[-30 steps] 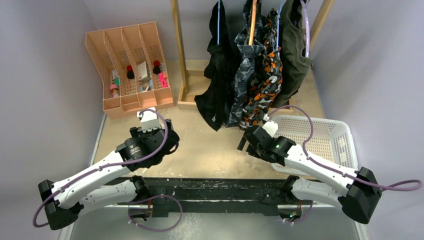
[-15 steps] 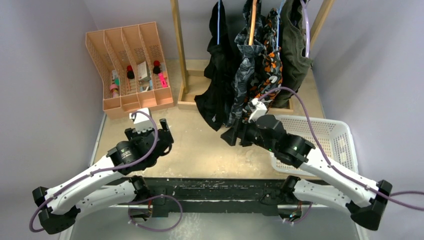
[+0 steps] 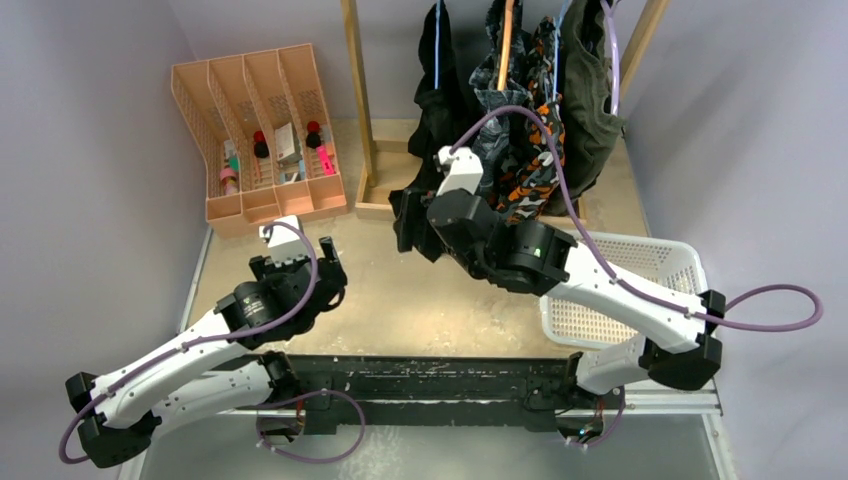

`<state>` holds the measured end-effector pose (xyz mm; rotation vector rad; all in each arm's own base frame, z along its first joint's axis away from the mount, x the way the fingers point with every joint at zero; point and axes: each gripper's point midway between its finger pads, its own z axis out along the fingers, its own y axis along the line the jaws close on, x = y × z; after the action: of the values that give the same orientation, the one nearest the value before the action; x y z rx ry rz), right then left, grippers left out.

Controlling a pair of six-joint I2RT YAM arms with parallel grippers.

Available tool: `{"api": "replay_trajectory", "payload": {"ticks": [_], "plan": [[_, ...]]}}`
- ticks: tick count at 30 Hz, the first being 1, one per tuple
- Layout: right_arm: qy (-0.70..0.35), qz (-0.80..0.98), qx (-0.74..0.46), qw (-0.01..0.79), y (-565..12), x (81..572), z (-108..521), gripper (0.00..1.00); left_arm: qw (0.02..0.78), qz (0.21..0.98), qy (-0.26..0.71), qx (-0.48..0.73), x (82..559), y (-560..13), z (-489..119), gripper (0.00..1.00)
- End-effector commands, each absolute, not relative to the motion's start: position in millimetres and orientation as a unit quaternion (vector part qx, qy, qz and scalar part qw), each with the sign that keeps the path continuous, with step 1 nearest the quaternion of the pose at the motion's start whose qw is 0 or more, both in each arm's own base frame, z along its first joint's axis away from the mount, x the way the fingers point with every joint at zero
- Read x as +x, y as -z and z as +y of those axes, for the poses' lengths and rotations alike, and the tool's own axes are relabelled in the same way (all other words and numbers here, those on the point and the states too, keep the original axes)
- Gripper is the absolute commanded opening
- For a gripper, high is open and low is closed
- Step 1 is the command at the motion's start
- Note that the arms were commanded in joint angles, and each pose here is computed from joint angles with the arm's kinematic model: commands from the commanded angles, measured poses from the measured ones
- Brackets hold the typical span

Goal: Remove the shorts from the hanger
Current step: Move the basket to the corner of the board.

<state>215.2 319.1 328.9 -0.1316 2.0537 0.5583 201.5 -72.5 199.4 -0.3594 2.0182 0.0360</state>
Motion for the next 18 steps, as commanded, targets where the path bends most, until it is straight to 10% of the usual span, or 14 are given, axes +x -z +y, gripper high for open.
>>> {"api": "replay_trajectory", "payload": {"ticks": [1, 18], "plan": [[-0.176, 0.814, -0.022, 0.554, -378.8, 239.3, 298.3, 0.80, 0.533, 0.830, -0.022, -0.162, 204.3, -207.1, -67.4, 1.00], [-0.124, 0.791, -0.044, 0.598, -446.3, 319.5, 297.4, 0.87, 0.532, 0.831, -0.026, -0.162, 204.2, -205.9, -67.1, 1.00]]}}
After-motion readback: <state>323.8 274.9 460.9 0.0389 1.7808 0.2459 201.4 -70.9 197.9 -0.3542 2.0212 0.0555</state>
